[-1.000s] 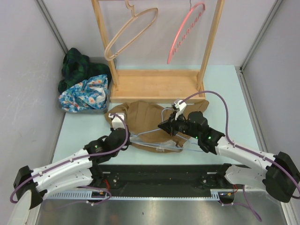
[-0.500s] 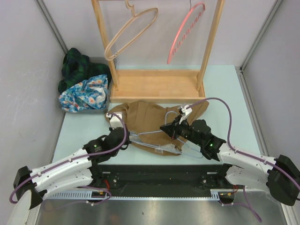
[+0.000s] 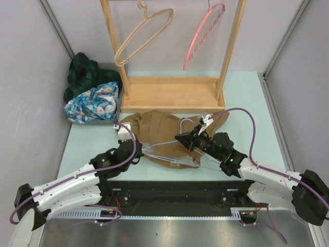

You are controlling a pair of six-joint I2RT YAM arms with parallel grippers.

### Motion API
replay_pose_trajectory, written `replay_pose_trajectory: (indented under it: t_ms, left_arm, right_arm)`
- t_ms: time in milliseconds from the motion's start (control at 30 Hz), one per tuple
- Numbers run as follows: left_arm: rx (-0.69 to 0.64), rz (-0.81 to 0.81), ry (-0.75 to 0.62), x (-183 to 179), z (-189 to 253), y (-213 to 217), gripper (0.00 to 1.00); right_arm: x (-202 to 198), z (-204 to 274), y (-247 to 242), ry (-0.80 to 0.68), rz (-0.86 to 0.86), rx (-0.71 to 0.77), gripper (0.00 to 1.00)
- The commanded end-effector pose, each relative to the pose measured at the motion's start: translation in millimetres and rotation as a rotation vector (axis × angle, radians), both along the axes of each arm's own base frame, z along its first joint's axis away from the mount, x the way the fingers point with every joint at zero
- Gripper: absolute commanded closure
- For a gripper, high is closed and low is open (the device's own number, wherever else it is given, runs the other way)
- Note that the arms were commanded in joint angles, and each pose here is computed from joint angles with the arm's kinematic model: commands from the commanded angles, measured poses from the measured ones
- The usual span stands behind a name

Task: Place the skirt on the hanger
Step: Place skirt on hanger

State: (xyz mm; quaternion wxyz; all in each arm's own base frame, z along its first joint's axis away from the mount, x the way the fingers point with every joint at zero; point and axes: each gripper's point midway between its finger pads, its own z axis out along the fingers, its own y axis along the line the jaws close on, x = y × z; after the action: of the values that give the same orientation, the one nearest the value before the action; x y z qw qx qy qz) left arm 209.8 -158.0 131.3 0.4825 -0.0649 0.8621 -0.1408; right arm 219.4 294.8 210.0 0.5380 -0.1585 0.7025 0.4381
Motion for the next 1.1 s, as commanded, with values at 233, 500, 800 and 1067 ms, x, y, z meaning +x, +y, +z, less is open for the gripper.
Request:
replay_pose_trajectory:
  t_ms: [233,500,800,1067]
  left_arm:
    - [-0.095,0.035,-0.091,19.6,50.4,-17.6,1.0]
    - [-0.097,0.006,-0.071,19.9,42.5,-26.8,1.0]
    - [-0.096,-0.041,-0.035,13.6,24.5,-33.5,1.0]
    - [-0.054,0.041,-0.007,11.6,22.2,-14.4,0.77]
  right_arm:
    - [18.1,68.8,21.2,-0.13,0.018,0.203,1.0]
    - [16.6,32.0,31.8,-0.064,0.057,0.151,1.0]
    - [14.8,3.0,40.0,-0.023,0.084,0.116,1.0]
    - [16.8,8.1,40.1,-0.043,0.081,0.155,1.0]
